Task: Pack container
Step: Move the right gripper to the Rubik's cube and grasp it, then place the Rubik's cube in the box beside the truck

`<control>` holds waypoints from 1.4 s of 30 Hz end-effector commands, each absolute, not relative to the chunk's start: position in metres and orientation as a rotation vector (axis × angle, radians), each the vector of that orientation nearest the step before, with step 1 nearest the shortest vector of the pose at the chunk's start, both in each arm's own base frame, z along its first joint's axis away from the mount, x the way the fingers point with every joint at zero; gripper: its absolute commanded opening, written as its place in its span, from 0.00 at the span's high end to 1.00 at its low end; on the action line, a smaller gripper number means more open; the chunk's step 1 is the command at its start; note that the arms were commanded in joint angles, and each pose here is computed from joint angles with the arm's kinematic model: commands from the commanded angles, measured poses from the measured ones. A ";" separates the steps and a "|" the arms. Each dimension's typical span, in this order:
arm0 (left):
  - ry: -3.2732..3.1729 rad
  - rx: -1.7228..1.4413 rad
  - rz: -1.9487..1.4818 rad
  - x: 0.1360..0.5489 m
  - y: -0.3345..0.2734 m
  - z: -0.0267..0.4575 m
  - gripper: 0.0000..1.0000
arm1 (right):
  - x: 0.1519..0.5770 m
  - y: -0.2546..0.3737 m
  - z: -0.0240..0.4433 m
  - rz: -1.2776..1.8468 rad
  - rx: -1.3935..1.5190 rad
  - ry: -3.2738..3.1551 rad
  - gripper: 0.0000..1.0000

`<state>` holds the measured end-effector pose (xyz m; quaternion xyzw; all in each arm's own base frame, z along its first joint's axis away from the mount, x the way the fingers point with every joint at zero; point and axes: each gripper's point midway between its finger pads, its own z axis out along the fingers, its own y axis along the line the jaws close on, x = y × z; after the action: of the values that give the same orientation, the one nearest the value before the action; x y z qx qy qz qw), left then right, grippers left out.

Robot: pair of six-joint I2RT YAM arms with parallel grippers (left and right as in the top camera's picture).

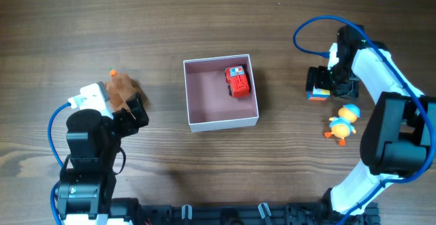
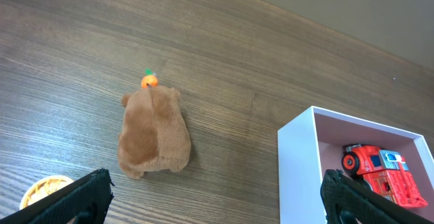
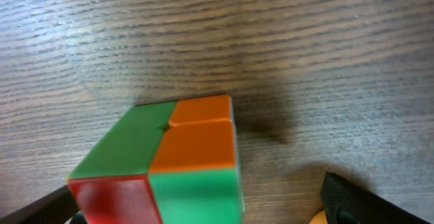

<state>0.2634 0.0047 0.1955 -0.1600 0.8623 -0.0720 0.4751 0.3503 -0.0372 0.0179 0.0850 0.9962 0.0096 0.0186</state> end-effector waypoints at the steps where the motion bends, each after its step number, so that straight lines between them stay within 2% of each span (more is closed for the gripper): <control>1: 2.072 -0.410 -0.178 0.265 0.008 0.208 0.00 | 0.349 -0.028 0.012 0.071 0.195 3.112 0.18; 3: 2.073 -0.409 -0.178 0.265 0.008 0.208 0.00 | 0.349 -0.028 0.012 0.072 0.195 3.115 0.31; 7: 2.072 -0.409 -0.178 0.265 0.008 0.208 0.00 | 0.348 -0.028 0.012 0.073 0.195 3.117 0.40; 13: 2.072 -0.409 -0.178 0.265 0.008 0.208 0.00 | 0.348 -0.028 0.012 0.072 0.197 3.117 0.59; 15: 2.072 -0.409 -0.178 0.265 0.008 0.208 0.00 | 0.349 -0.028 0.012 0.072 0.202 3.116 0.73; 18: 2.072 -0.409 -0.178 0.265 0.008 0.208 0.00 | 0.350 -0.028 0.013 0.072 0.207 3.112 0.88; 19: 2.072 -0.409 -0.178 0.265 0.008 0.208 0.00 | 0.351 -0.028 0.017 0.073 0.204 3.112 0.89; 20: 2.072 -0.409 -0.178 0.265 0.008 0.208 0.00 | 0.353 -0.025 0.024 0.073 0.192 3.111 0.95; 24: 2.072 -0.409 -0.178 0.265 0.008 0.208 0.00 | 0.379 0.026 0.111 0.074 -0.039 2.927 0.96; 27: 2.072 -0.409 -0.178 0.265 0.007 0.208 0.00 | 0.380 0.124 0.207 0.193 -0.202 2.648 0.96; 29: 2.072 -0.409 -0.178 0.265 0.007 0.208 0.00 | 0.364 0.179 0.225 0.302 -0.226 2.585 0.96; 31: 2.072 -0.409 -0.178 0.265 0.007 0.208 0.00 | 0.351 0.213 0.222 0.369 -0.221 2.598 0.96; 33: 2.072 -0.409 -0.178 0.265 0.007 0.208 0.00 | 0.337 0.249 0.196 0.359 -0.281 2.653 0.96; 36: 2.073 -0.410 -0.178 0.265 0.007 0.208 0.00 | 0.336 0.262 0.145 0.295 -0.264 2.778 0.96; 42: 2.073 -0.410 -0.178 0.265 0.007 0.208 0.00 | 0.350 0.272 0.080 0.221 -0.330 2.859 0.96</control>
<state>0.2633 0.0047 0.1954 -0.1600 0.8624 -0.0719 0.4749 0.3403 0.2711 0.0932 -0.1191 0.9817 0.0844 0.1222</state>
